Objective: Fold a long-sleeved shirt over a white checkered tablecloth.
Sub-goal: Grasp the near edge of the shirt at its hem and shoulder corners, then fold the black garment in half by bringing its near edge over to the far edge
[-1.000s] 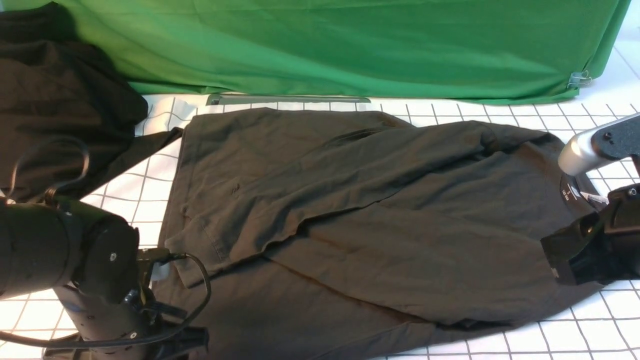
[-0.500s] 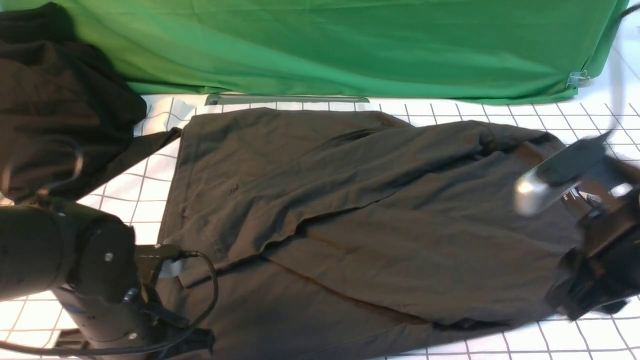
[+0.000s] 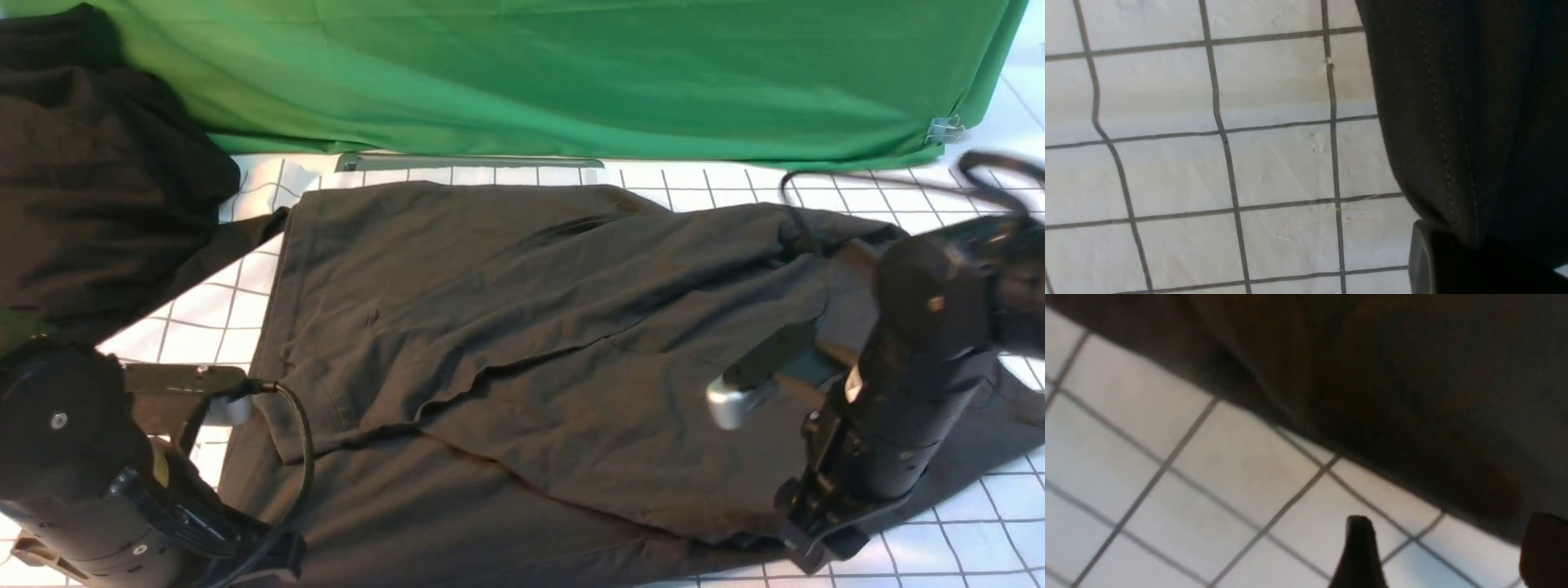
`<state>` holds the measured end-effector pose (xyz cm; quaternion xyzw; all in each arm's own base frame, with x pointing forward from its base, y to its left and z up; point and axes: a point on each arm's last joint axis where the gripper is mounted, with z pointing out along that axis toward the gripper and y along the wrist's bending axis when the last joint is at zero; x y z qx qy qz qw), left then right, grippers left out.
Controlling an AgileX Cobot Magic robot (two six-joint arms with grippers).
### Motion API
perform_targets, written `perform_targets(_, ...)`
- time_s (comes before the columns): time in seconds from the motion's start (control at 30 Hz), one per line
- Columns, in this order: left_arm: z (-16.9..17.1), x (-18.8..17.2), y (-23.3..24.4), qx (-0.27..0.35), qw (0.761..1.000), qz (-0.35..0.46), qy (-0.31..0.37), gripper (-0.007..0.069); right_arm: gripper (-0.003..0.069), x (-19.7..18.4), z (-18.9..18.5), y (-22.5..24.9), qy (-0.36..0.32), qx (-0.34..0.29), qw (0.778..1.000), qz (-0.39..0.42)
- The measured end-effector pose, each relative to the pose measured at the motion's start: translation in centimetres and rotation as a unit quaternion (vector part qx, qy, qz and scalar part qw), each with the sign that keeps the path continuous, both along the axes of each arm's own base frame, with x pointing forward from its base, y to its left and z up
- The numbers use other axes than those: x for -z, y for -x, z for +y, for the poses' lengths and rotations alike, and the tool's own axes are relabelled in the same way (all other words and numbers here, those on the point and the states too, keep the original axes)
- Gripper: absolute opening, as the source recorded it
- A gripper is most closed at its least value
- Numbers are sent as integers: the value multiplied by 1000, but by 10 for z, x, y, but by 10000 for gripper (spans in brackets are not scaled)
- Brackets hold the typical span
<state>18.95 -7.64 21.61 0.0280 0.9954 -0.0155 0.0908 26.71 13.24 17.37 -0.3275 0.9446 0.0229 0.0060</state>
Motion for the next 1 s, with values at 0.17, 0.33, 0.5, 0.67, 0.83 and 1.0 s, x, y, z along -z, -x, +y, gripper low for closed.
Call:
perform_targets(0.17,0,0,-1,2,1000,-3,-3,16,480,18,0,-6,20,3,1000,5)
perform_targets(0.33,0,-1,0,1,1000,-4,-1,16,161,19,-2,-9,36,2,999,-7)
perform_targets(0.5,2,-12,12,-5,1000,0,16,16,26,1,-7,0,38,10,999,1)
perform_targets(0.67,10,-37,38,-16,999,-9,44,16,21,-34,-19,35,21,14,999,-21)
perform_targets(0.83,15,-64,52,-38,996,-48,70,16,21,-66,-33,69,10,18,999,-36)
perform_targets(1.0,19,-91,33,-56,992,-97,62,16,21,-93,-33,64,12,18,998,-59)
